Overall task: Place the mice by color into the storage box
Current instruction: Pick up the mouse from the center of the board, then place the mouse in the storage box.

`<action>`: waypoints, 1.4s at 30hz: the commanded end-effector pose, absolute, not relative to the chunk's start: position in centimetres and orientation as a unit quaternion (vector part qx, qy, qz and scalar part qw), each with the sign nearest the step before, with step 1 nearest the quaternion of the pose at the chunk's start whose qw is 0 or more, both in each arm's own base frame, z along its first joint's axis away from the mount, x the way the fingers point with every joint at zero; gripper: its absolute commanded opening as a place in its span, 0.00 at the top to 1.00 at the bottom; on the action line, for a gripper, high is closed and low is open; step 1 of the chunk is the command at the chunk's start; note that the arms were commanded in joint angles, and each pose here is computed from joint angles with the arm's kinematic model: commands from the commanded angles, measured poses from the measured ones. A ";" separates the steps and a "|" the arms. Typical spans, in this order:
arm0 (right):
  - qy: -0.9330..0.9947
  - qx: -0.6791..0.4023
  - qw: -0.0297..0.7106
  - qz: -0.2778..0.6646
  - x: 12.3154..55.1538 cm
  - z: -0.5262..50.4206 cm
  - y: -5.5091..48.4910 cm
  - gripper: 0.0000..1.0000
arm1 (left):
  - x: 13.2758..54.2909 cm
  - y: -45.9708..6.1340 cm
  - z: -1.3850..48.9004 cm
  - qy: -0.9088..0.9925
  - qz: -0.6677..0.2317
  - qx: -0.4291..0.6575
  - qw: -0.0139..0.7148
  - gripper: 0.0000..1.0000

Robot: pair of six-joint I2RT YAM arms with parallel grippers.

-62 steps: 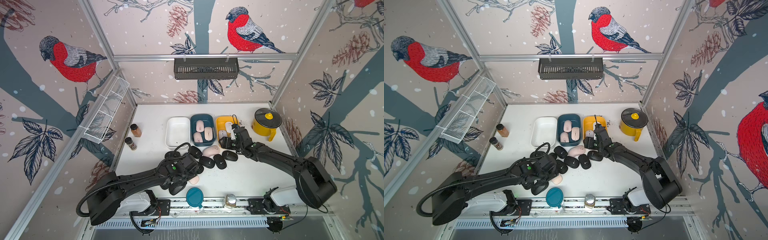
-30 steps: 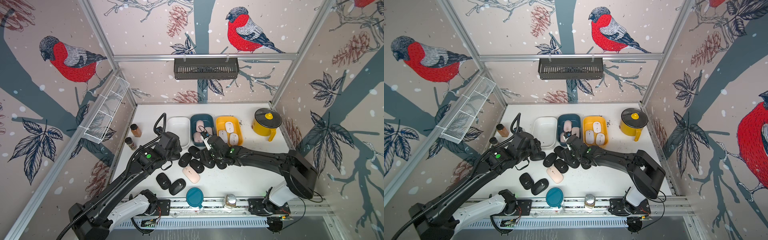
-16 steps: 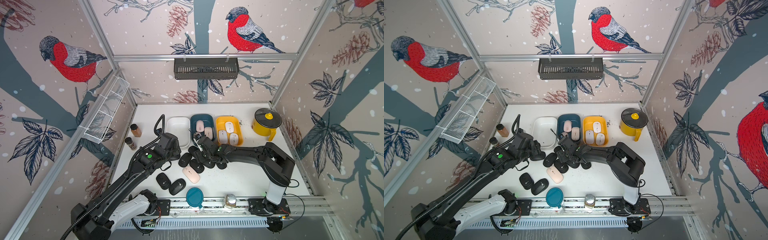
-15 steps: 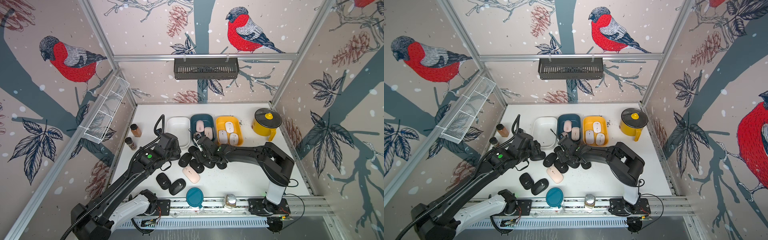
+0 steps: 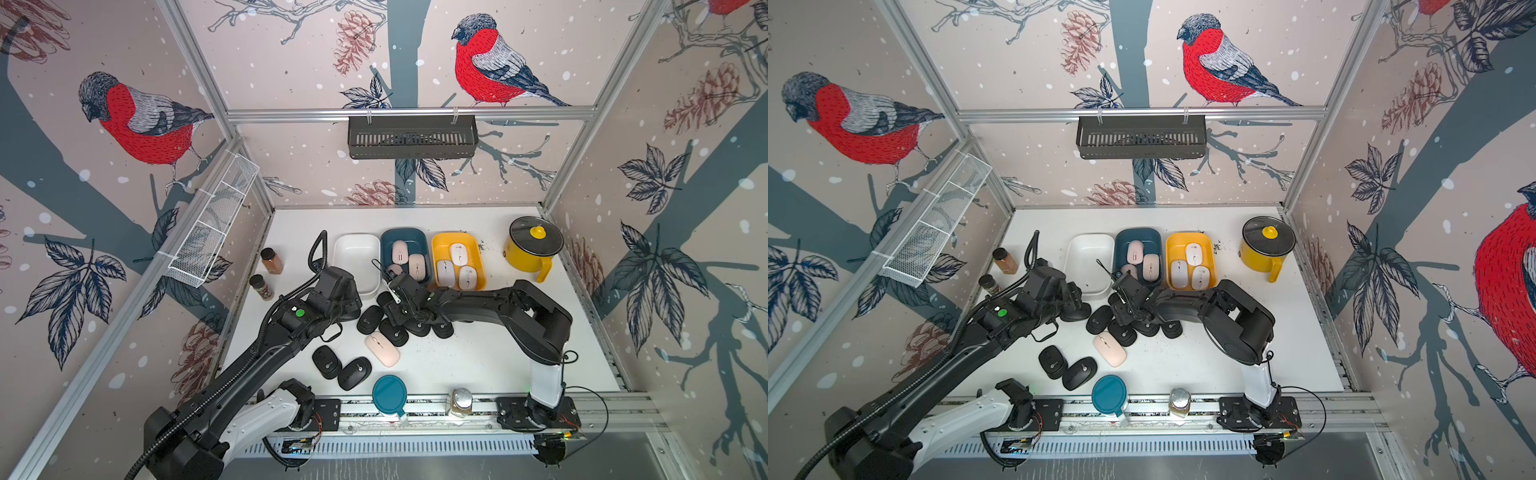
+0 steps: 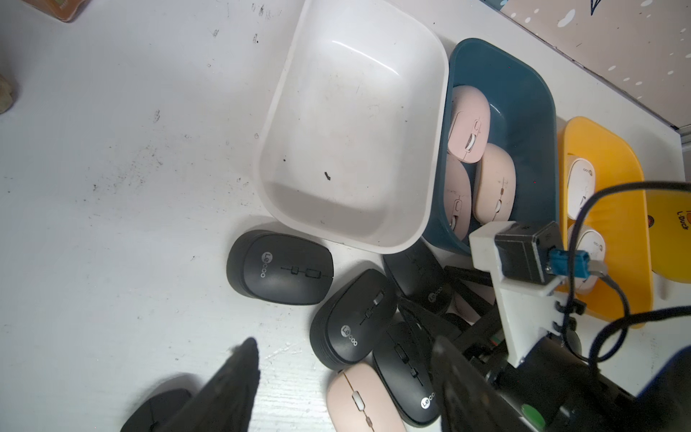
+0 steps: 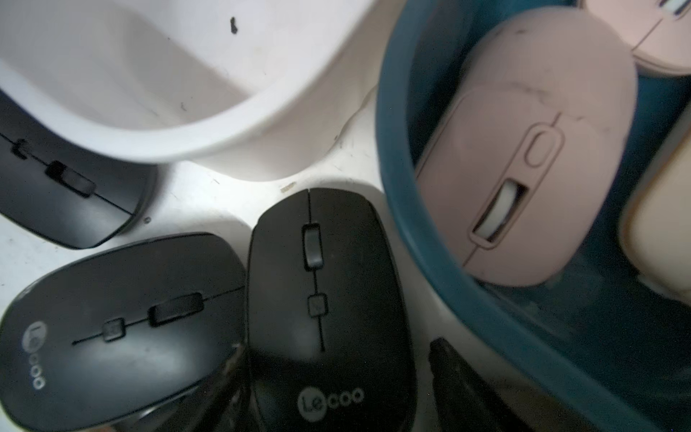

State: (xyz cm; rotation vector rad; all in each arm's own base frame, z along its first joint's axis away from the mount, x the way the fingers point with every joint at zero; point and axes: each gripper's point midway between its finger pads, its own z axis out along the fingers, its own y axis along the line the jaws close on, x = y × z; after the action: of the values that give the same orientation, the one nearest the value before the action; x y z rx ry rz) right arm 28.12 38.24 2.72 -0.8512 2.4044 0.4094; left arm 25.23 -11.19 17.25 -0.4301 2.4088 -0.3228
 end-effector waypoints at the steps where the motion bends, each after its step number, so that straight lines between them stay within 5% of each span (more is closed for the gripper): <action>1: 0.894 -0.324 0.273 0.146 28.2 2.3 38.3 0.26 | 25.5 -11.3 17.5 0.917 -0.131 -0.167 0.337 0.27; 13: 0.894 -0.326 0.280 0.130 27.9 2.6 38.4 0.41 | 25.2 -11.1 17.4 0.916 -0.134 -0.172 0.336 0.27; 29: 0.875 -0.324 0.308 0.187 24.5 9.6 40.4 0.42 | 25.6 -10.7 19.6 0.903 -0.138 -0.171 0.368 0.27; 42: 0.877 -0.283 0.319 0.220 30.9 13.1 43.3 0.40 | 26.6 -8.8 24.4 0.883 -0.095 -0.165 0.429 0.27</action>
State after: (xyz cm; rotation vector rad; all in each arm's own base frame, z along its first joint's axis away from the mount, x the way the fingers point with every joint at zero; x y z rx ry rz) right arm 30.08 42.83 13.37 -0.7564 2.2810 0.5708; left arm 26.51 -9.95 23.78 -0.4127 2.2272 -0.3147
